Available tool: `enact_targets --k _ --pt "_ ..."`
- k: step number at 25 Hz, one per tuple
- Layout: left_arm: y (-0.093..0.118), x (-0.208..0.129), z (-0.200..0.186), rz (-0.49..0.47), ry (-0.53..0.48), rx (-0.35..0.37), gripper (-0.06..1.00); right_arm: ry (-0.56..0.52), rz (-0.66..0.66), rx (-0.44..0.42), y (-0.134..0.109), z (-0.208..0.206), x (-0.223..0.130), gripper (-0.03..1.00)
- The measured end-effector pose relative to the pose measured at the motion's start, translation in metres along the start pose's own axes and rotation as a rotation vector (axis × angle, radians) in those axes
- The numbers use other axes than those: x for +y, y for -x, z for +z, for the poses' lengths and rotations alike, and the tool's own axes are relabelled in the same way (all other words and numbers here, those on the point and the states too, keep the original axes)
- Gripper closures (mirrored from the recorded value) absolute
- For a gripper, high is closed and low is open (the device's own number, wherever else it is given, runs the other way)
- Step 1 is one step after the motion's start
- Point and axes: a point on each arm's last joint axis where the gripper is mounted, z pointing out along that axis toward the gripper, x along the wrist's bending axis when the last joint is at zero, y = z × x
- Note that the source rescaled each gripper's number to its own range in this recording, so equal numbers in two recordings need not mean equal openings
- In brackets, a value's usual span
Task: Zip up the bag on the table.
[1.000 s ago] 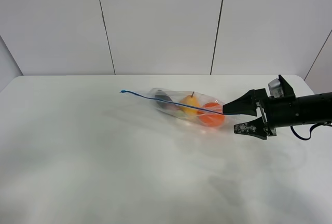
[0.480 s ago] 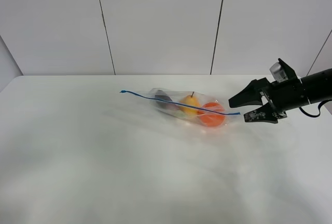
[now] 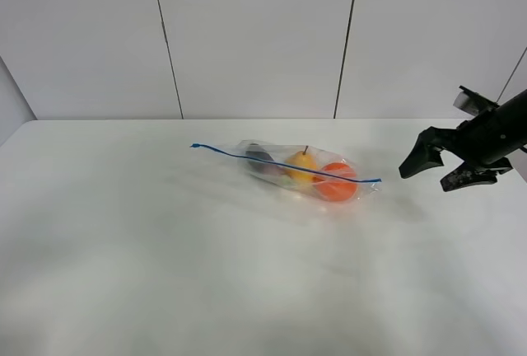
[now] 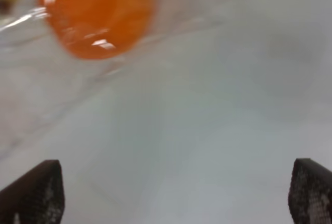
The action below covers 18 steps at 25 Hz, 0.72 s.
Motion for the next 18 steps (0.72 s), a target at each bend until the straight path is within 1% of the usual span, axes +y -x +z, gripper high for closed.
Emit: enact_targets --k 2,3,6,9,15,18 --pt "0.000 0.000 0.000 0.000 0.000 0.000 -0.06 0.001 -0.004 -0.064 0.003 -0.006 -0.001 -0.03" --pt "0.000 0.000 0.000 0.000 0.000 0.000 -0.06 0.001 -0.004 -0.064 0.003 -0.006 -0.001 -0.03" --pt "0.000 0.000 0.000 0.000 0.000 0.000 -0.06 -0.005 0.003 -0.139 0.007 -0.012 -0.002 -0.03" --pt "0.000 0.000 0.000 0.000 0.000 0.000 -0.06 -0.022 0.023 -0.195 0.011 -0.014 -0.004 -0.03" --pt "0.000 0.000 0.000 0.000 0.000 0.000 -0.06 -0.023 0.121 -0.335 0.023 -0.017 -0.006 -0.03" --pt "0.000 0.000 0.000 0.000 0.000 0.000 -0.06 -0.024 0.150 -0.420 0.030 -0.020 -0.007 -0.03"
